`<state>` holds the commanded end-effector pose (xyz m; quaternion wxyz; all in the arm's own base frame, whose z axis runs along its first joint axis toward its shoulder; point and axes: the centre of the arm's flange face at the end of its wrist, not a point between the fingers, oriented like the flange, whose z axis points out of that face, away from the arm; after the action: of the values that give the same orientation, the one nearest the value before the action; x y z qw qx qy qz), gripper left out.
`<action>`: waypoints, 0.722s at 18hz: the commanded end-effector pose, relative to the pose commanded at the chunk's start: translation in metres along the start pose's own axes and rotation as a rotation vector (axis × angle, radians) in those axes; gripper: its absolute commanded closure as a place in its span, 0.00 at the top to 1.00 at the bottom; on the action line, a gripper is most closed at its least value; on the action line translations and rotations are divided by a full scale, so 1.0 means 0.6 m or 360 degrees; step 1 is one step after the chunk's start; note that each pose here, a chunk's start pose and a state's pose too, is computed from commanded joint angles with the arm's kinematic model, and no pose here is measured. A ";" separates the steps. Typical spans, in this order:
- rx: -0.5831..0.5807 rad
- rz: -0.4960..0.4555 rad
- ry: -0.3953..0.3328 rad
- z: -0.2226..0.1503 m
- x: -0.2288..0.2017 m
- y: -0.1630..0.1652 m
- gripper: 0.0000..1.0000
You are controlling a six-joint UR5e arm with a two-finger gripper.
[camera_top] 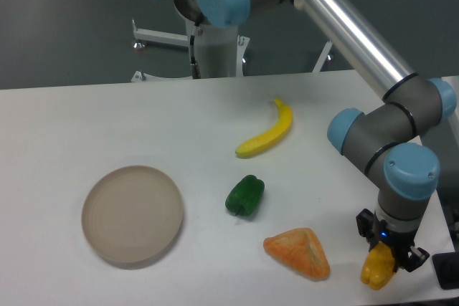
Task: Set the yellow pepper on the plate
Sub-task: 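Lift the yellow pepper held in the gripper off the table, then carry the yellow pepper over to the round beige plate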
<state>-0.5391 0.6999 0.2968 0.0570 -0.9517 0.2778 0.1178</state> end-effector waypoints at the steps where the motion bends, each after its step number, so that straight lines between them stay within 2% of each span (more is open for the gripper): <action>1: 0.0001 0.0002 0.0003 0.000 0.002 -0.004 0.48; 5: -0.0003 0.0007 -0.0011 -0.029 0.008 -0.015 0.48; 8: 0.0002 -0.0082 0.0005 -0.062 0.033 -0.039 0.48; 13: -0.0027 -0.0100 0.0123 -0.154 0.086 -0.031 0.48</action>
<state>-0.4687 0.6728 0.3736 0.0416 -0.9642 0.2488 0.0815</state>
